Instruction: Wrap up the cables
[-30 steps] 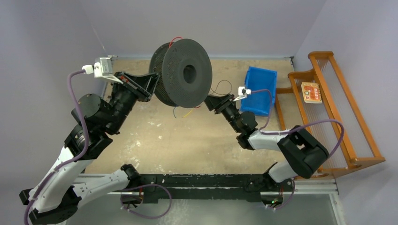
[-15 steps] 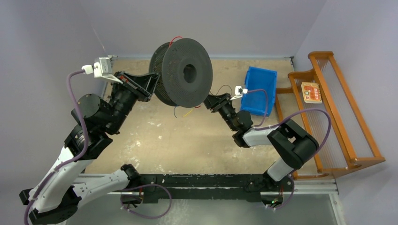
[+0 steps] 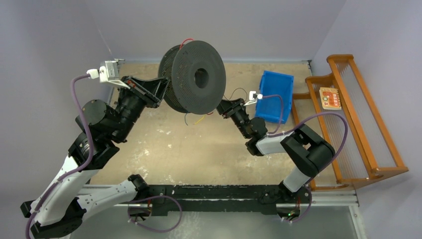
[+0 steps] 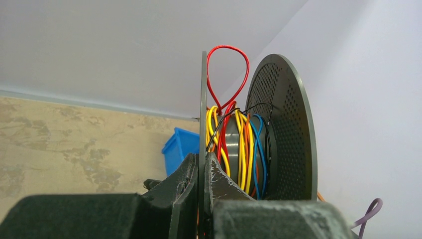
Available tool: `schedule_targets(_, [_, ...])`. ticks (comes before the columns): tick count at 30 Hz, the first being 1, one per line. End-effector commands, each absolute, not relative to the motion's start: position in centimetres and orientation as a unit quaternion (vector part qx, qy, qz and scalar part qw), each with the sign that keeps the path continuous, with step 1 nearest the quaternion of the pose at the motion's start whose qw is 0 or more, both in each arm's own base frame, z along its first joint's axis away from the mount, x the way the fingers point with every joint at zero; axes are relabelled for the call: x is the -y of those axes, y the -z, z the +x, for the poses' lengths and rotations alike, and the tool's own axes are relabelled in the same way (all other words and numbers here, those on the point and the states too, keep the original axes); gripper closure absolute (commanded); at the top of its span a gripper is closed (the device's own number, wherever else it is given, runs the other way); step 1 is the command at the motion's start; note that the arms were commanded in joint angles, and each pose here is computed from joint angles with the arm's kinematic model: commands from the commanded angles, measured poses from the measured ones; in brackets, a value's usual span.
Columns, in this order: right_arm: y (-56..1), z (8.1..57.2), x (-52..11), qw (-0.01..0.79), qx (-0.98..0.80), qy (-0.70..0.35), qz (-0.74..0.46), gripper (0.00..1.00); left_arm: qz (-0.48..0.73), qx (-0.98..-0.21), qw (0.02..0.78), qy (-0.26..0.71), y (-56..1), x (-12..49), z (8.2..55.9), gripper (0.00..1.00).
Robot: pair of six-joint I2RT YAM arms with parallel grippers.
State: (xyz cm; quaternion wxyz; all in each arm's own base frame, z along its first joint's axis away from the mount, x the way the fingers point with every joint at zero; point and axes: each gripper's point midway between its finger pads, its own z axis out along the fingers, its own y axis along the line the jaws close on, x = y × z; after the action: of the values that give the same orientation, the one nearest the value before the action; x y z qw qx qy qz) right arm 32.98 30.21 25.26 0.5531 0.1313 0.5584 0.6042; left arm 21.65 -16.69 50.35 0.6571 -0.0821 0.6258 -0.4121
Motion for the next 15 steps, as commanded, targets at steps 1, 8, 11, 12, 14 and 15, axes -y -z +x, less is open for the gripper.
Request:
schedule_targets(1, [-28.90, 32.83, -29.78, 0.575, -0.503, -0.631, 0.135, 0.62, -0.103, -0.551, 0.677, 0.477, -55.47, 15.63, 19.91, 1.00])
schedule_targets(8, [-29.21, 32.54, -29.70, 0.576, -0.502, -0.632, 0.129, 0.63, -0.102, -0.551, 0.676, 0.479, -55.49, 15.68, 19.86, 1.00])
schedule_targets(11, [-29.45, 32.58, -29.68, 0.578, -0.501, -0.630, 0.128, 0.65, -0.102, -0.551, 0.675, 0.479, -55.48, 15.70, 19.87, 1.00])
schedule_targets(12, [-29.56, 32.56, -29.66, 0.578, -0.500, -0.631, 0.129, 0.66, -0.102, -0.552, 0.675, 0.479, -55.43, 15.77, 19.91, 1.00])
schedule_targets(14, [-29.55, 32.50, -29.61, 0.579, -0.500, -0.632, 0.128, 0.69, -0.102, -0.552, 0.674, 0.480, -55.45, 15.80, 19.91, 1.00])
schedule_targets(15, [-29.57, 32.44, -29.56, 0.579, -0.499, -0.632, 0.129, 0.71, -0.102, -0.551, 0.674, 0.481, -55.46, 15.82, 19.89, 1.00])
